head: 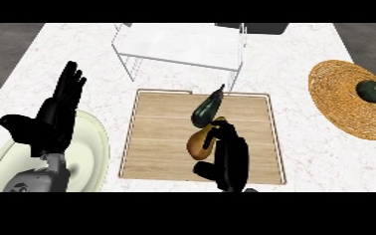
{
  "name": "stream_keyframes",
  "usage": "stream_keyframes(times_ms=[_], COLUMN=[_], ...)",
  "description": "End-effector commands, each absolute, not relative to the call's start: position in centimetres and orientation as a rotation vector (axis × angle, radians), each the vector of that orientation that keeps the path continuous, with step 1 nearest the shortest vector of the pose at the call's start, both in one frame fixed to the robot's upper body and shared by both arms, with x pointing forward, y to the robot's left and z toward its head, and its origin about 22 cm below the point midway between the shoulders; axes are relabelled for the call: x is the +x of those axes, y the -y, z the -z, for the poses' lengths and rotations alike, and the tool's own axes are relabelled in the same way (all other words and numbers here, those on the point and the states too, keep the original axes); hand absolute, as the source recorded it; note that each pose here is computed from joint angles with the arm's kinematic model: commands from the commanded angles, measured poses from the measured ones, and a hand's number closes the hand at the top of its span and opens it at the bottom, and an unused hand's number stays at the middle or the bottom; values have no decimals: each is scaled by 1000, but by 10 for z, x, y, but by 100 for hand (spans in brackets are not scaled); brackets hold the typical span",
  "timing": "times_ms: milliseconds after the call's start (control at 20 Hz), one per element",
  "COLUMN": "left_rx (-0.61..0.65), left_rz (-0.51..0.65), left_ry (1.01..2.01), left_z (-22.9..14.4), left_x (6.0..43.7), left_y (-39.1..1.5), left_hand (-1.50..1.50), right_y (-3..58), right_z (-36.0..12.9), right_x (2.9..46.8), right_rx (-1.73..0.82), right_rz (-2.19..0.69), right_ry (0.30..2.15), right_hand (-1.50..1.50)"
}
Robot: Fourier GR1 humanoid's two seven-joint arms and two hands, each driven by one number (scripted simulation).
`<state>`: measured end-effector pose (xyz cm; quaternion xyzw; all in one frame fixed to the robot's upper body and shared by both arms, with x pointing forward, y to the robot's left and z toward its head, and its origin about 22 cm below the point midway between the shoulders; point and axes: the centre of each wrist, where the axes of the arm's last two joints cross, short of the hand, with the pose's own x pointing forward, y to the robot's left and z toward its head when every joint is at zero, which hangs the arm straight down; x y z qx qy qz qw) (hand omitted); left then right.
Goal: Pick the pear from the tray and place it in the tiered shelf
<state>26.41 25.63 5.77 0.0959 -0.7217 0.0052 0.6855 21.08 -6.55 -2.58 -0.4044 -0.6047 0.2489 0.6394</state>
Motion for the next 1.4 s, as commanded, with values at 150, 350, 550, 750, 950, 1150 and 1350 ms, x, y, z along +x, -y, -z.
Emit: stream_keyframes(times_ms=[150,350,550,750,950,1150,1350], left_rx=[155,180,175,183,200,214,236], left_rz=[42,44,24,23,14,7,-1], left_ry=[1632,1626,1620,1596,1603,1616,1596], left_z=[-67,-60,-57,-56,-61,-58,-58], left_x=[271,273,272,273,272,272,271], left_y=[-241,-249,-245,-250,-245,-246,-265], left_hand=[0,0,0,0,0,0,0], right_y=[24,-2,-11,-16,-23,-22,-24], right_z=[-5,-50,-110,-140,-166,-193,-203], right_x=[230,237,252,265,276,294,306], right_rx=[-891,-910,-822,-892,-1001,-1046,-1088], right_rz=[-838,-818,-561,-434,-417,-383,-346], right_ry=[1105,1146,1340,1377,1389,1369,1370], right_hand=[150,150,150,150,150,150,150])
